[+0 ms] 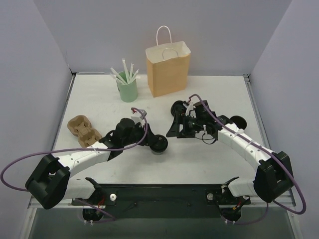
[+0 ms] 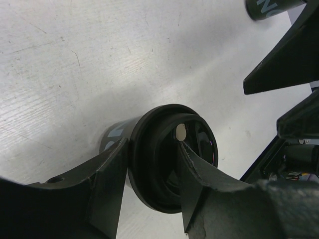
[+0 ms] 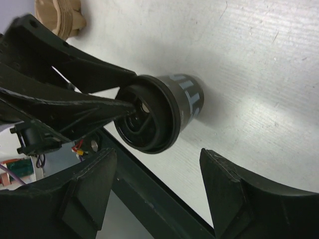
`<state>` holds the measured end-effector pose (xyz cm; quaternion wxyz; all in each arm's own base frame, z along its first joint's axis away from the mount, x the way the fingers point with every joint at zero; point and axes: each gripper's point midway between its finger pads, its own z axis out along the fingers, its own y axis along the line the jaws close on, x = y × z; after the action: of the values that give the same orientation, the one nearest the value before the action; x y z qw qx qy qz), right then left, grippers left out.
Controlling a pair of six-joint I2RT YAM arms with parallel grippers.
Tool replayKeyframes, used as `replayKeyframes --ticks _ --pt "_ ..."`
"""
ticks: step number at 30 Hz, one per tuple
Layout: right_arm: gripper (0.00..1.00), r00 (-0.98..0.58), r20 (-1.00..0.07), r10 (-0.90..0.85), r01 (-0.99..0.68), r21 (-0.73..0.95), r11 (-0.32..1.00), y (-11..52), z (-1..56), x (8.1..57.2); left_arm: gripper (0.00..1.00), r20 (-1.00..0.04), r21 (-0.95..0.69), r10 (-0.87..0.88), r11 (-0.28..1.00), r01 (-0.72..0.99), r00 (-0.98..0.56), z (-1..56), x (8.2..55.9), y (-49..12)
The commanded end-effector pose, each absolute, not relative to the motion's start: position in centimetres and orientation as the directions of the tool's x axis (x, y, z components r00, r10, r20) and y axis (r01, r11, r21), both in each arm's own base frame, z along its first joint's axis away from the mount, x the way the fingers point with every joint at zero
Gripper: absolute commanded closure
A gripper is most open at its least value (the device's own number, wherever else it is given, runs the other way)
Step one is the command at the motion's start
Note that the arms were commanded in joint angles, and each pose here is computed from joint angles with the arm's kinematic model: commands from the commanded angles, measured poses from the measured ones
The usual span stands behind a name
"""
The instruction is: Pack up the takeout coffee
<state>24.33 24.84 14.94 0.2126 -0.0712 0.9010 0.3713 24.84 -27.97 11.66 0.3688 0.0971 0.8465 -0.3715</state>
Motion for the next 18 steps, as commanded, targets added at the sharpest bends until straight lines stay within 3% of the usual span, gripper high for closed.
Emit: replayKeyframes --ticks 1,7,18 --pt "0.31 -0.906 -0.422 -0.042 -0.334 0.649 0.684 25.0 15.4 23.4 0.47 -0.712 -0.543 -0.094 0.702 0.461 -0.696 14.0 26.1 -27.8" --pt "0.31 -0.904 -0.426 -0.037 -0.336 0.655 0.677 25.0 15.9 23.8 0.41 -0.714 -0.565 -0.112 0.674 0.475 -0.691 16.6 26.9 -28.1" --pt "0.32 -0.901 -0.434 -0.031 -0.336 0.649 0.682 25.2 16.3 25.8 0.40 -0.711 -0.519 -0.096 0.741 0.427 -0.697 15.9 27.5 -26.4"
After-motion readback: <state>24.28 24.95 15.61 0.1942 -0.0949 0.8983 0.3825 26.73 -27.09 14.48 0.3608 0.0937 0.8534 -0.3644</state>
